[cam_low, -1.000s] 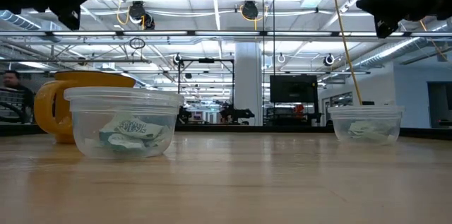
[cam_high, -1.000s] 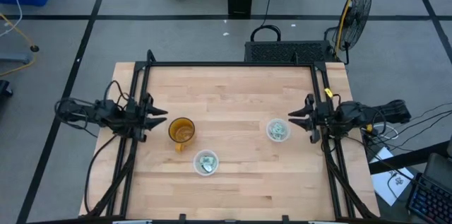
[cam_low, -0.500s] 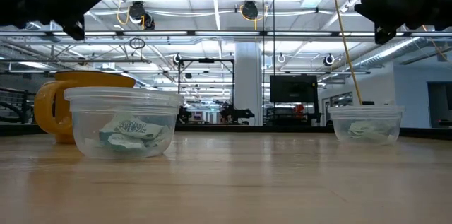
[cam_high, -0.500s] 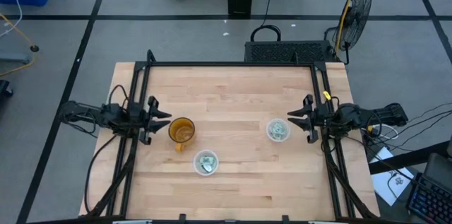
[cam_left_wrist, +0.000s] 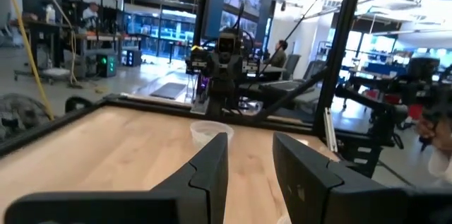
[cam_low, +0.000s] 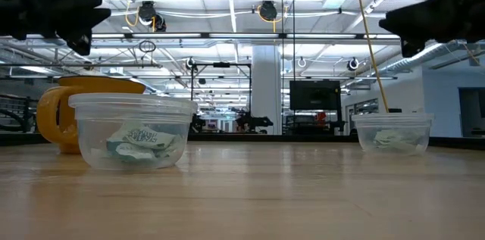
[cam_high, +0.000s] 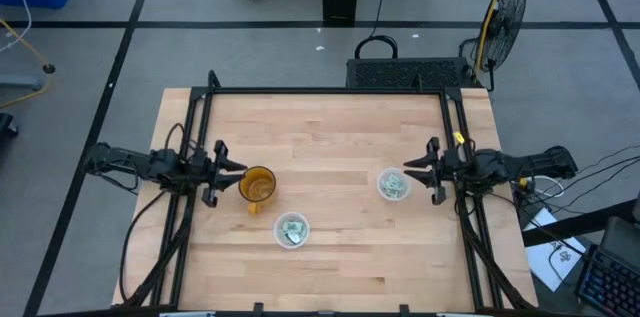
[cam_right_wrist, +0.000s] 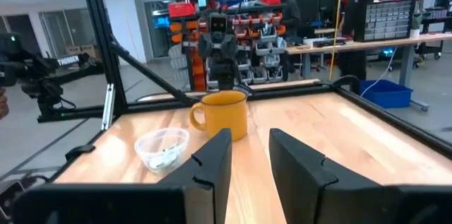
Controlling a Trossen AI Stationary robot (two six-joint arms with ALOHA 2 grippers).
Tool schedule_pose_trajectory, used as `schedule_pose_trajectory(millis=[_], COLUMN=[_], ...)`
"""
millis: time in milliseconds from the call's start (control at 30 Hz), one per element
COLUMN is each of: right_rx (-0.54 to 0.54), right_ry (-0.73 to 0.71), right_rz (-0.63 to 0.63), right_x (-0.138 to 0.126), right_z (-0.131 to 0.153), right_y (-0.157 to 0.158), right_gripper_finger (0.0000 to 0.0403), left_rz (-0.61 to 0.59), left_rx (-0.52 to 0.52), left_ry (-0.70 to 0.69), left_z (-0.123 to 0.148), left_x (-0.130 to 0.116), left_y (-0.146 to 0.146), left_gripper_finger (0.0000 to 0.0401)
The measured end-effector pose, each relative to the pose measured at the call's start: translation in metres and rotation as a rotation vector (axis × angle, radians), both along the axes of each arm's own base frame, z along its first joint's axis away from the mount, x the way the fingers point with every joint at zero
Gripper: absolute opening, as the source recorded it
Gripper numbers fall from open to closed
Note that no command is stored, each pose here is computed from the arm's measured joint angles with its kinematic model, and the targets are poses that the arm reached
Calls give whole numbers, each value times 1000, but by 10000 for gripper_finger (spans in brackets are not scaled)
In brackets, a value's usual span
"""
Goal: Pick and place Stevia / Truvia into bins
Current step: Return to Home Position
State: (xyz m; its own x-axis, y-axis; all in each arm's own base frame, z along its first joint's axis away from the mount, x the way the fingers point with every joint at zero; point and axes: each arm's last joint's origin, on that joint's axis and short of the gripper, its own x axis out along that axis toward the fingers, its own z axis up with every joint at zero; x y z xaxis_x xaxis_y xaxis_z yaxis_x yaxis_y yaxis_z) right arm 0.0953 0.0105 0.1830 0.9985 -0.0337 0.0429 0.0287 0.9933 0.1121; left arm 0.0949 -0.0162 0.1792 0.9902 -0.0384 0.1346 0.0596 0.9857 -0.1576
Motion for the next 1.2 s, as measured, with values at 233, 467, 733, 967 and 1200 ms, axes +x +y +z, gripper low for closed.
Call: schedule_pose_trajectory(millis=[233, 467, 733, 967, 1200], right_rx=[29, 36, 32, 32, 31], right_ry=[-19, 26, 56, 56, 56], right_rz=[5, 2, 1, 0, 0], right_x=[2, 3, 4, 4, 4], right_z=[-8, -13, -15, -15, -15], right_y=[1, 1, 1, 1, 1], right_gripper_finger=[89, 89, 89, 89, 89], left_rz=[-9, -6, -3, -3, -3], left_rx=[-68, -48, -26, -26, -26], left_ry=[7, 5, 3, 4, 4], left_z=[0, 0, 0, 0, 0], left_x=[0, 0, 0, 0, 0], left_y=[0, 0, 0, 0, 0], left_gripper_finger=[118, 118, 118, 118, 118])
